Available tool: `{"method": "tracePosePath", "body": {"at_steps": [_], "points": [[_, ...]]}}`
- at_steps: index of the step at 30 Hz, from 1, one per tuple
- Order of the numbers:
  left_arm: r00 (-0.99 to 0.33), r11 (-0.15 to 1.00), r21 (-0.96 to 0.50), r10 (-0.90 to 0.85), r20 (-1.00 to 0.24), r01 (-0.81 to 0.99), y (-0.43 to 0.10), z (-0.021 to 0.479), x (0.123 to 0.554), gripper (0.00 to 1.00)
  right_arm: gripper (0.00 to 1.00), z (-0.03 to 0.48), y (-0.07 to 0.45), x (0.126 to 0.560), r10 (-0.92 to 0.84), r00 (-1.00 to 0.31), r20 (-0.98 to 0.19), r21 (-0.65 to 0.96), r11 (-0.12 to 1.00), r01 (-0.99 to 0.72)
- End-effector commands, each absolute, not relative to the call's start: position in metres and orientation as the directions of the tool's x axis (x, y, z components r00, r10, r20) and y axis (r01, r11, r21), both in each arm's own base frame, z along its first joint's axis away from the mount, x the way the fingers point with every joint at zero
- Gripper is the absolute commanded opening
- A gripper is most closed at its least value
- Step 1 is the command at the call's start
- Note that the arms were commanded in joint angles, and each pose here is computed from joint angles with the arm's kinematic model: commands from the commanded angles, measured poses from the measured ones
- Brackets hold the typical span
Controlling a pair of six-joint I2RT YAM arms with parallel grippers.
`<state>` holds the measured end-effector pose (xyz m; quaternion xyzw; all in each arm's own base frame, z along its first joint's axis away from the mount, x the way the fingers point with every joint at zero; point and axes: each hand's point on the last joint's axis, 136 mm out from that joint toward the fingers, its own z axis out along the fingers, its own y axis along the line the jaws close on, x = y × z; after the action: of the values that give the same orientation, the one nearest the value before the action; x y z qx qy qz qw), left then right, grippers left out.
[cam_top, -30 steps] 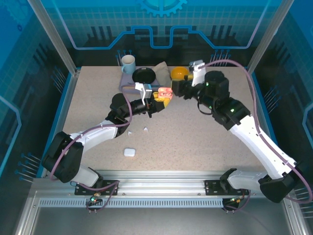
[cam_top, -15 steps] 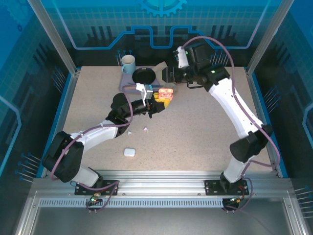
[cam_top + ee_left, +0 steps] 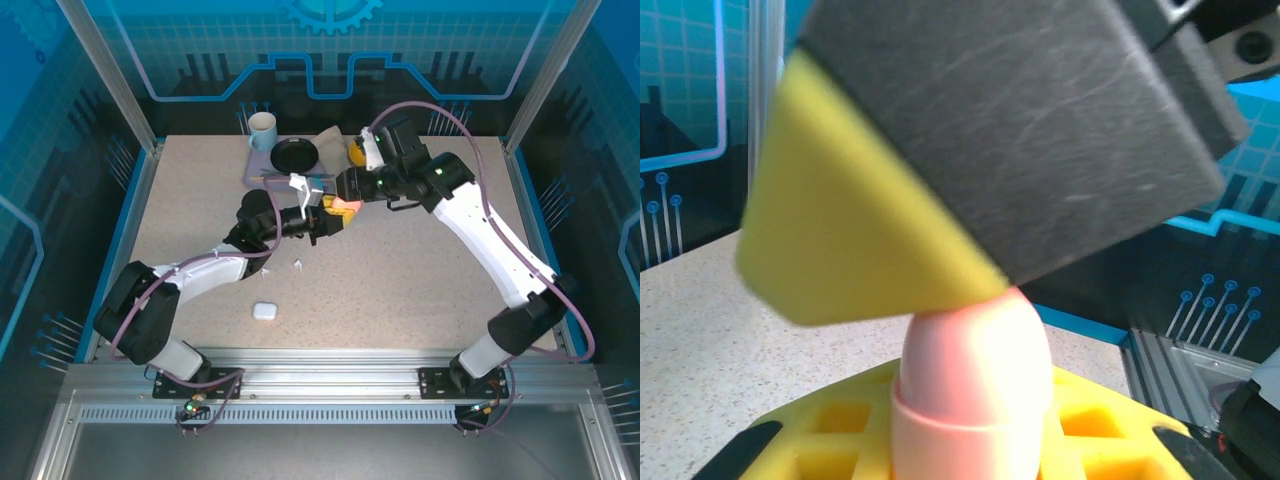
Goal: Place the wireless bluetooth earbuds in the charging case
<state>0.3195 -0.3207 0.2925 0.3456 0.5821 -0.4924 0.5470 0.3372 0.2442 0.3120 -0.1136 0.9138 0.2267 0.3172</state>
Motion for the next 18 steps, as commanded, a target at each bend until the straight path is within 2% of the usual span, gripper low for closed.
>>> {"method": "tracePosePath", "body": {"at_steps": [1, 5, 9, 14, 18], "points": [[-0.183, 0.349, -0.236, -0.180, -0.967, 0.907, -0.318, 0.305, 0.349, 0.00, 0.56, 0.298, 0.216, 0.316, -0.028, -0.797, -0.604, 0.317, 0.909, -0.272], [-0.366, 0.367, -0.408, -0.179, -0.913, 0.836, -0.329, 0.285, 0.371, 0.00, 0.58, 0.274, 0.168, 0.328, 0.155, -0.820, -0.551, 0.388, 0.918, -0.087], [-0.581, 0.433, -0.582, -0.152, -0.800, 0.689, -0.350, 0.243, 0.393, 0.00, 0.58, 0.244, 0.132, 0.334, 0.277, -0.818, -0.504, 0.409, 0.911, 0.056], [-0.823, 0.471, -0.791, -0.207, -0.528, 0.390, -0.376, 0.172, 0.422, 0.00, 0.58, 0.206, 0.106, 0.334, 0.358, -0.814, -0.457, 0.396, 0.902, 0.175], [-0.901, 0.467, -0.851, -0.218, -0.376, 0.242, -0.403, 0.126, 0.434, 0.00, 0.58, 0.182, 0.095, 0.332, 0.384, -0.816, -0.432, 0.370, 0.901, 0.227]]}}
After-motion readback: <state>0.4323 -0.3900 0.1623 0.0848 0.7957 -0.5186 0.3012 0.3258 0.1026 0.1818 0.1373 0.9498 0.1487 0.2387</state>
